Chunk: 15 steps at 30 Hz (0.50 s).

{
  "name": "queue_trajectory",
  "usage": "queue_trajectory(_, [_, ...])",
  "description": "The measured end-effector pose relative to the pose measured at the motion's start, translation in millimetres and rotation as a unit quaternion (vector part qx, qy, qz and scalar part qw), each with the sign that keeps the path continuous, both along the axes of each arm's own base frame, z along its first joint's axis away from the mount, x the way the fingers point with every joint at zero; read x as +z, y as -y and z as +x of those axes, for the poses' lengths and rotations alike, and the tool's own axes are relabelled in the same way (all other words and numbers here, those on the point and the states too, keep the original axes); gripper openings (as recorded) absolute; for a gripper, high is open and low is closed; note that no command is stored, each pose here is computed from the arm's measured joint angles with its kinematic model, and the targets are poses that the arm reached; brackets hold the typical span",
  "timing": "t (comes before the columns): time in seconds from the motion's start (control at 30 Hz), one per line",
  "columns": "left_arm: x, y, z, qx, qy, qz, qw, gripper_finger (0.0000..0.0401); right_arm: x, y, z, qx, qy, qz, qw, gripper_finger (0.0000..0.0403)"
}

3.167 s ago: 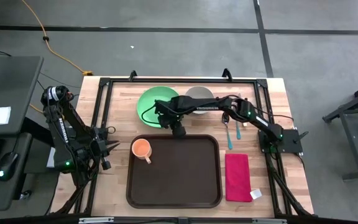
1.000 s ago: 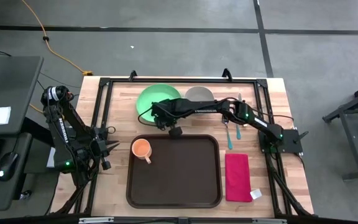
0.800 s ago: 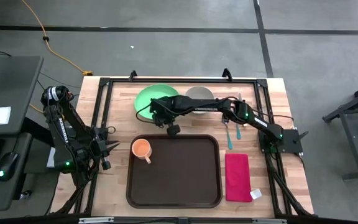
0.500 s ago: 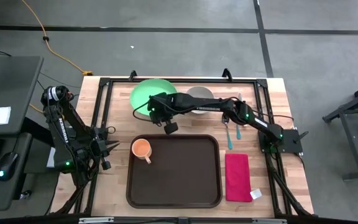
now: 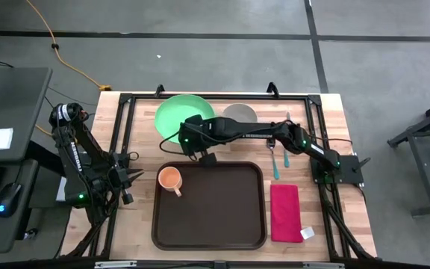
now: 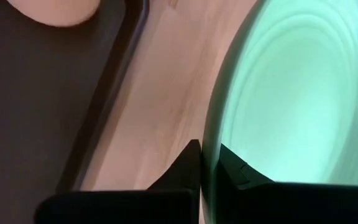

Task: Set up tray
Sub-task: Put the green plate on the black serving tray to the bottom right of the orange mug

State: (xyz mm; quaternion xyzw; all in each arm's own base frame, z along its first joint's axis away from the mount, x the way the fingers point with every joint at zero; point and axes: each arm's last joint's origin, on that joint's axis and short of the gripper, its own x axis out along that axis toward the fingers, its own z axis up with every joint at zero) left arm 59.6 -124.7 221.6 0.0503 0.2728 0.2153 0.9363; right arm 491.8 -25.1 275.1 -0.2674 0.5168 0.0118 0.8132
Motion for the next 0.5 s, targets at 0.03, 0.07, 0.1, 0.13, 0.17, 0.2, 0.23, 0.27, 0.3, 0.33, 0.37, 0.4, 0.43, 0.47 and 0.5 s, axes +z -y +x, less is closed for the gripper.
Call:
queue_trajectory(0.03, [0, 0, 0, 0.0, 0.0, 0.0, 1.0, 0.0079, 3, -3, -1, -0.004, 0.004, -0.001, 1.0, 0.0])
queue_trajectory(0.07, [0, 0, 0, 0.0, 0.0, 0.0, 1.0, 0.0079, 7, -6, -3, -0.005, 0.006, -0.003, 1.0, 0.0])
queue_trajectory(0.1, [0, 0, 0, 0.0, 0.0, -0.001, 1.0, 0.0079, 10, -9, -5, -0.005, 0.007, -0.006, 1.0, 0.0])
queue_trajectory(0.13, [0, 0, 0, 0.0, 0.0, -0.001, 1.0, 0.0079, 14, -12, -7, -0.007, 0.009, -0.01, 1.0, 0.0])
queue_trajectory(0.17, [0, 0, 0, 0.0, 0.0, -0.001, 1.0, 0.0079, 17, -15, -9, -0.01, 0.011, -0.011, 1.0, 0.0])
queue_trajectory(0.2, [0, 0, 0, 0.0, 0.0, -0.001, 1.0, 0.0079, 21, -18, -11, -0.012, 0.014, -0.009, 1.0, 0.0])
queue_trajectory(0.23, [0, 0, 0, 0.0, 0.0, -0.001, 1.0, 0.0079, 25, -21, -13, -0.015, 0.018, -0.005, 1.0, 0.0])
queue_trajectory(0.27, [0, 0, 0, 0.0, 0.001, -0.002, 1.0, 0.0079, 28, -25, -15, -0.016, 0.022, -0.002, 1.0, 0.0])
queue_trajectory(0.3, [0, 0, 0, 0.0, 0.001, -0.002, 1.0, 0.0079, 32, -29, -16, -0.018, 0.028, 0.001, 0.999, 0.0])
queue_trajectory(0.33, [0, 0, 0, 0.0, 0.001, -0.003, 1.0, 0.0079, 35, -33, -18, -0.017, 0.029, 0.003, 0.999, 0.0])
queue_trajectory(0.37, [0, 1, 0, 0.0, 0.001, -0.005, 1.0, 0.0079, 37, -36, -20, -0.017, 0.031, 0.005, 0.999, 0.0])
queue_trajectory(0.4, [0, 1, 0, 0.0, 0.001, -0.006, 1.0, 0.0079, 40, -40, -22, -0.018, 0.035, 0.008, 0.999, 0.0])
queue_trajectory(0.43, [-1, 1, 0, 0.0, 0.002, -0.007, 1.0, 0.0079, 42, -44, -23, -0.017, 0.037, 0.007, 0.999, 0.0])
queue_trajectory(0.47, [-1, 1, 0, 0.0, 0.002, -0.009, 1.0, 0.0079, 43, -48, -24, -0.016, 0.038, 0.003, 0.999, 0.0])
queue_trajectory(0.5, [-1, 2, 0, 0.0, 0.003, -0.011, 1.0, 0.0079, 44, -52, -25, -0.018, 0.038, -0.003, 0.999, 0.0])
